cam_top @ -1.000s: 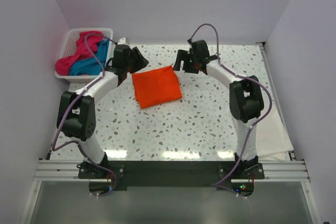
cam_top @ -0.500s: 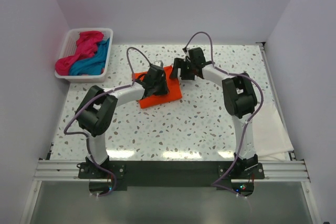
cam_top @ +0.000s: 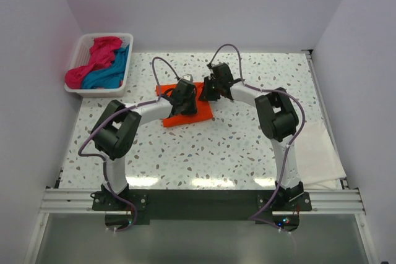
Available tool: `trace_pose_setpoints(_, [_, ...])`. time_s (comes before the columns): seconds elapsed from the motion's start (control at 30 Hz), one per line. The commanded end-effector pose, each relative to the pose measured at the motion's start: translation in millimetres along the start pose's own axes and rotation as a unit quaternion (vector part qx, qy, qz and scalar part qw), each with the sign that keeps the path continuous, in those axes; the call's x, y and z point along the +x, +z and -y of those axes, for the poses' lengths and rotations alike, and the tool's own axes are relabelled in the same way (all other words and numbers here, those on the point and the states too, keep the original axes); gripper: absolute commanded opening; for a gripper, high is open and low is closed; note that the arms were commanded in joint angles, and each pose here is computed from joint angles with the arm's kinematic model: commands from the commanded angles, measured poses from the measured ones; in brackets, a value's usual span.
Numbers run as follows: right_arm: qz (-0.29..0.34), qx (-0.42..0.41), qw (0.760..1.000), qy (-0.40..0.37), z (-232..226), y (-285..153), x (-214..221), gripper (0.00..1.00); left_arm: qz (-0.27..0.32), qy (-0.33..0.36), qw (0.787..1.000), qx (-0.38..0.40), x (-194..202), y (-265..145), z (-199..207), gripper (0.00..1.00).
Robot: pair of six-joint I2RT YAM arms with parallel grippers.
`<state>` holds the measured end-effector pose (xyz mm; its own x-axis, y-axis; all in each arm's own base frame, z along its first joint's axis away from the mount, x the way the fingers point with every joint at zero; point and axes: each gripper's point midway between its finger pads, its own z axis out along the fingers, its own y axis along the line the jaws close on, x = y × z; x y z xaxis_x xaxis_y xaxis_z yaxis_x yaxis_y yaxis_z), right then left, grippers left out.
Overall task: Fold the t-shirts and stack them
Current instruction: Neatly place the folded tshirt to the corner
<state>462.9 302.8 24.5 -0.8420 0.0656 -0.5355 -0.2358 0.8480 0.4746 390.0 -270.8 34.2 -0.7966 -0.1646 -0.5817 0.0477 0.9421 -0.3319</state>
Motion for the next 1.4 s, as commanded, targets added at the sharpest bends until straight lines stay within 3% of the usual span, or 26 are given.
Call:
trace_pose_setpoints(0.0, [-0.058, 0.096, 0.994, 0.017, 30.9, 2.0, 43.6, 0.0, 0.028, 0.019, 0.999, -0.013, -25.9, -17.9, 3.1, 0.3])
trace_pose_setpoints(0.2, [0.005, 0.203, 0.978, 0.049, 56.2, -50.7, 26.3, 0.0, 0.083, 0.015, 0.996, -0.001, -71.3, -62.7, 10.2, 0.31])
trace_pose_setpoints(0.33, [0.056, 0.28, 0.951, 0.116, 81.8, -94.8, 16.2, 0.0, 0.106, 0.016, 0.994, 0.016, -88.6, -91.4, 17.0, 0.31])
trace_pose_setpoints(0.6, [0.067, 0.458, 0.864, 0.2, 152.5, -175.4, 22.2, 0.0, 0.116, 0.017, 0.992, 0.052, -92.1, -122.4, 27.4, 0.31])
trace_pose_setpoints(0.73, [0.042, 0.536, 0.81, 0.234, 189.7, -218.5, 32.8, 0.0, 0.115, 0.017, 0.991, 0.064, -90.5, -128.7, 30.1, 0.31])
trace_pose_setpoints(0.9, [0.057, 0.592, 0.755, 0.275, 213.8, -266.2, 27.6, 0.0, 0.112, 0.02, 0.991, 0.076, -89.8, -131.8, 34.5, 0.31])
trace_pose_setpoints(1.03, [0.059, 0.642, 0.695, 0.319, 230.1, -317.5, 35.9, 0.0, 0.11, 0.024, 0.99, 0.084, -90.0, -135.2, 37.2, 0.31])
trace_pose_setpoints(1.37, [0.081, 0.65, 0.65, 0.384, 242.1, -397.7, 41.5, 0.0, 0.1, 0.028, 0.989, 0.104, -84.7, -141.2, 44.4, 0.31])
